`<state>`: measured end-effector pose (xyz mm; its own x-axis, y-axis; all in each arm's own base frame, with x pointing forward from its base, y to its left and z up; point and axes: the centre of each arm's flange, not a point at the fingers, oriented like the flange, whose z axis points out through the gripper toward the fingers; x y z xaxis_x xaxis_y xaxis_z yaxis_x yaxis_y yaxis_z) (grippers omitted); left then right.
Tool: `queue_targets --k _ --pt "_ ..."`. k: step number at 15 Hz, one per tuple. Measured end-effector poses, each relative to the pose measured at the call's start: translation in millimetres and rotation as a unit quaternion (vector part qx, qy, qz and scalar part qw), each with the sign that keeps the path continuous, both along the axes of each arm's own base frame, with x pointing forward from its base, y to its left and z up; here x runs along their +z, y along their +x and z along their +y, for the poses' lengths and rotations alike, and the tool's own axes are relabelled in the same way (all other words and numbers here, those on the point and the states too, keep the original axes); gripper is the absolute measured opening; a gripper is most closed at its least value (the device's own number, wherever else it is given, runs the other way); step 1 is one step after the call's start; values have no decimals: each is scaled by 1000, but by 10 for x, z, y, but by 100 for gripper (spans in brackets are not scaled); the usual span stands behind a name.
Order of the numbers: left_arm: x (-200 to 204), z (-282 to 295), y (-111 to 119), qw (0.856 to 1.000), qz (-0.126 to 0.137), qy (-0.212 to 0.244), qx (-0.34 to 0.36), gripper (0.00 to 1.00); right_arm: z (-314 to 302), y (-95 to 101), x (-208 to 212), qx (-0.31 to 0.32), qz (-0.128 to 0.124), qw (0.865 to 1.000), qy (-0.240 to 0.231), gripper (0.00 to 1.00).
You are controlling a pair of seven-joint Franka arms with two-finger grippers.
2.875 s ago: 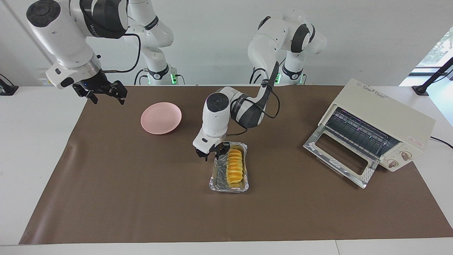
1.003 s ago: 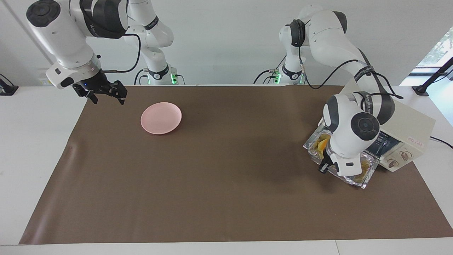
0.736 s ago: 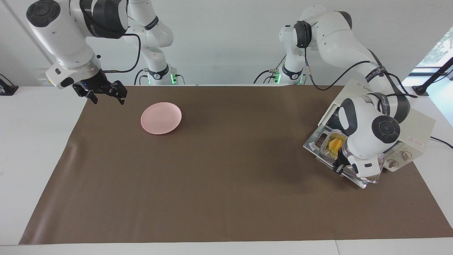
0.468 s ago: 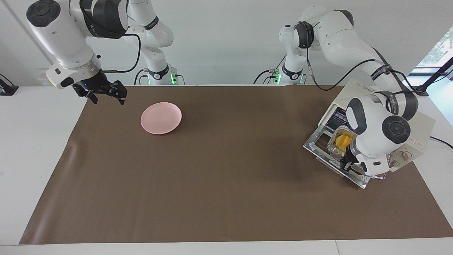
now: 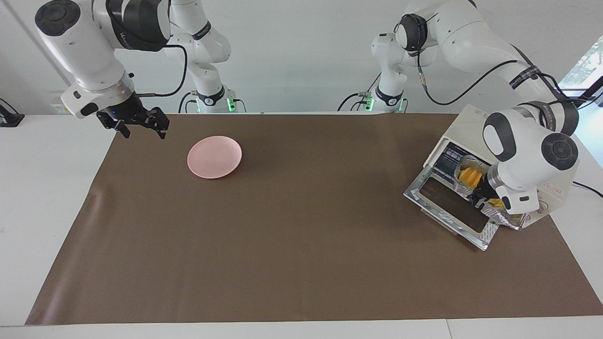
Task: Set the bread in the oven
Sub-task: 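Push the foil tray into the oven with the left gripper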
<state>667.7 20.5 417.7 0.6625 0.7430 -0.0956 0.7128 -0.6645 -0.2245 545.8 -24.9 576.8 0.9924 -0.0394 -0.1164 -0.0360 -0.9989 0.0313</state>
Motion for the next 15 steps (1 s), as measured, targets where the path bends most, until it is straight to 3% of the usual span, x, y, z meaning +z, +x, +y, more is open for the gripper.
queue_targets --k 4,11,15 --pt "-79 7 -153 1000 -5 -10 7 2 0 0 0 0 0 1000 0 100" --pt "-270 -477 -304 1000 -10 -4 16 2 0 0 0 0 0 1000 0 100" --pt "-187 -366 -335 1000 -12 5 18 2 0 0 0 0 0 1000 0 100"
